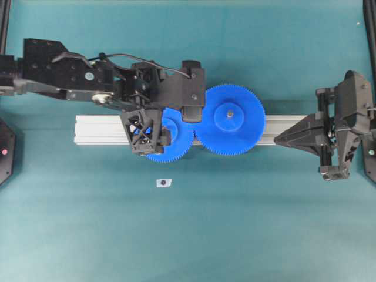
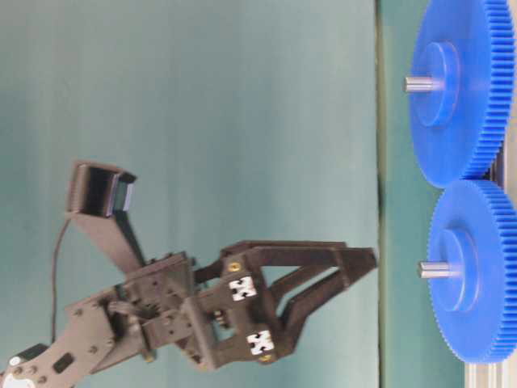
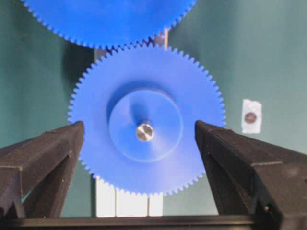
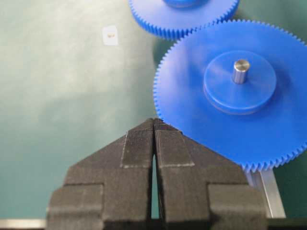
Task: Insert the small gear onto the shaft.
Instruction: 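Open the left gripper to release the gear on the shaft, then withdraw the left gripper away from the mounted gear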
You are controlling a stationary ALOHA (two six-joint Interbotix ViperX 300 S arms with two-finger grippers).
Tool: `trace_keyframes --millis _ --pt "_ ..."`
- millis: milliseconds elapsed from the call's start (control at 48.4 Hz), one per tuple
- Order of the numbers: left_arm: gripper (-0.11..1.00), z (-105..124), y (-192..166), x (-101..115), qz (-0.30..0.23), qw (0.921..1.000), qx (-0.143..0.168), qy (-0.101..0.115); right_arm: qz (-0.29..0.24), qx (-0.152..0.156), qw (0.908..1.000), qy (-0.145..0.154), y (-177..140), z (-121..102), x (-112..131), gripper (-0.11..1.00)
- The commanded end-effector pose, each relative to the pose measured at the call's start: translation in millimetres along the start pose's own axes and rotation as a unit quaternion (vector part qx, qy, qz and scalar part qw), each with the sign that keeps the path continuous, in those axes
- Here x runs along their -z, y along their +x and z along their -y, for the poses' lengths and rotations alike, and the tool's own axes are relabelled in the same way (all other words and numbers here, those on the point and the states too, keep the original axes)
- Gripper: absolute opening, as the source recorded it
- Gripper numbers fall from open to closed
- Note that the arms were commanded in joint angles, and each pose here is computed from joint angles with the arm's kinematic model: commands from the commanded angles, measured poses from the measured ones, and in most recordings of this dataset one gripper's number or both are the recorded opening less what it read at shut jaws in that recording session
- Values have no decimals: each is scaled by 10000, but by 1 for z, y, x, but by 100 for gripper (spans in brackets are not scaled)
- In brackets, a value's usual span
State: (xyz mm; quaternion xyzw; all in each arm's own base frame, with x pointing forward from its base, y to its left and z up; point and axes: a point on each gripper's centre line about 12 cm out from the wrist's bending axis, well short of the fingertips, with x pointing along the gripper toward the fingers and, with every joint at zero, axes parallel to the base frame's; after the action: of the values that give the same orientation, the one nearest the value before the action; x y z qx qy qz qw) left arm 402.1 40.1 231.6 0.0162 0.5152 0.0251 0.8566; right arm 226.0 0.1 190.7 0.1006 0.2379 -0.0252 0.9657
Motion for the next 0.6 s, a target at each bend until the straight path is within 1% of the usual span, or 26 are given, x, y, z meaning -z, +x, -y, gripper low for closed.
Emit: trace_keyframes --millis 0,227,413,579 --pt "91 0 -19 -9 290 9996 -33 18 104 -28 9999 50 -1 -2 -6 1" --pt "91 1 -20 -8 284 9996 -17 -9 96 -27 9999 43 0 -2 -6 1" --pt "91 8 -30 -9 380 9992 13 93 102 -35 9999 39 -1 -2 -6 1" --pt "91 12 -39 -5 391 9992 40 99 111 -30 9999 50 -1 -2 -6 1"
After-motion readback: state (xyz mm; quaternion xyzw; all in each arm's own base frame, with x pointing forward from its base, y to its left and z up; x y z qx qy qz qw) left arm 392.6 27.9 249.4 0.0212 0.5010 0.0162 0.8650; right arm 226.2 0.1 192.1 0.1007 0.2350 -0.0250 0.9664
